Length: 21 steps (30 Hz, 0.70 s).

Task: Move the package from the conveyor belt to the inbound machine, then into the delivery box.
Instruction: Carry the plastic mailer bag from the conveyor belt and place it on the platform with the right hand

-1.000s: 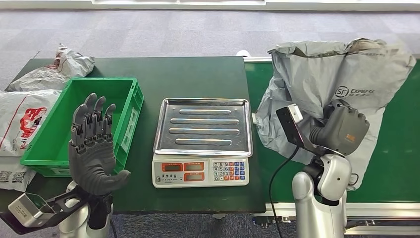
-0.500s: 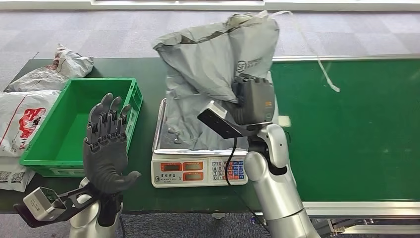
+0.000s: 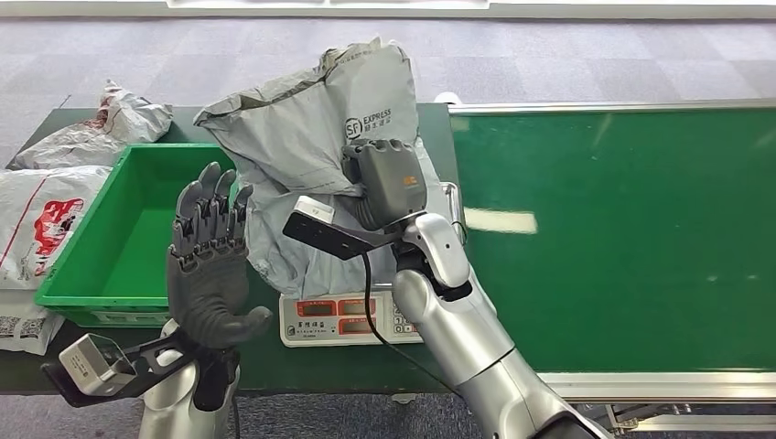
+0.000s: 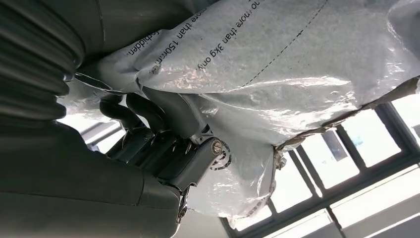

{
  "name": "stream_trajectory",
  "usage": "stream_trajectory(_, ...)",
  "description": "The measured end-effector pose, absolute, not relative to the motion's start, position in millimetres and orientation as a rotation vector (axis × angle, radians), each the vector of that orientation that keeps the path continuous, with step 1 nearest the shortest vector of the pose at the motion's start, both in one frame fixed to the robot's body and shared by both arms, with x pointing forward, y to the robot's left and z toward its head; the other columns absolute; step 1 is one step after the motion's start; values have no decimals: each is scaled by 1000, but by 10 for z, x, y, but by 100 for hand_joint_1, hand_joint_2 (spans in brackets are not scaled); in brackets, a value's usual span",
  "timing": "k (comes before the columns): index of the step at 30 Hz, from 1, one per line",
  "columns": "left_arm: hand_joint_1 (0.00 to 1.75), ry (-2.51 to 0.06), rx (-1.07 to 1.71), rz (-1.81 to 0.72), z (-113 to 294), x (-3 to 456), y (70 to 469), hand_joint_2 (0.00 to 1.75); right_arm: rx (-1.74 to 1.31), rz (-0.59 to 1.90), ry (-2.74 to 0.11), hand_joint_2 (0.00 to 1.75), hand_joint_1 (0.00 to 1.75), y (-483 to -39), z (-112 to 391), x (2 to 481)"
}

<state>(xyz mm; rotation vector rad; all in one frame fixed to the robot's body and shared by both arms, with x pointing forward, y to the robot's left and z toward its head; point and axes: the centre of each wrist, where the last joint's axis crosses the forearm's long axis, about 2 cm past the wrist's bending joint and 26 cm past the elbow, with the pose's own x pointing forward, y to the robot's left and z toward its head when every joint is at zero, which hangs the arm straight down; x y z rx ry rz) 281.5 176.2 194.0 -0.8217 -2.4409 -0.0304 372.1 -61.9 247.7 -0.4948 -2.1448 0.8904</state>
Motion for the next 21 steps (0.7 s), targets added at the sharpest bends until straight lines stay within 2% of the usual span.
stream_trajectory(3, 0, -2445, -816, -27, 1951, 2819, 1754, 175, -467, 885, -2143, 175, 175, -541, 2472, 3720)
stream_trajectory(4, 0, -2446, -813, -25, 1953, 2820, 1755, 175, -461, 884, -2143, 175, 134, -524, 2467, 3721)
stream_trajectory(7, 0, -2451, -801, -18, 1960, 2820, 1759, 175, -454, 883, -2136, 44, 3, -480, 2459, 3733)
stream_trajectory(8, 0, -2453, -795, -15, 1963, 2820, 1761, 175, -453, 886, -2129, 0, 0, -464, 2458, 3738)
stream_trajectory(21, 0, -2469, -774, -8, 1994, 2814, 1775, 175, -516, 934, -2073, 0, 0, -412, 2358, 3785)
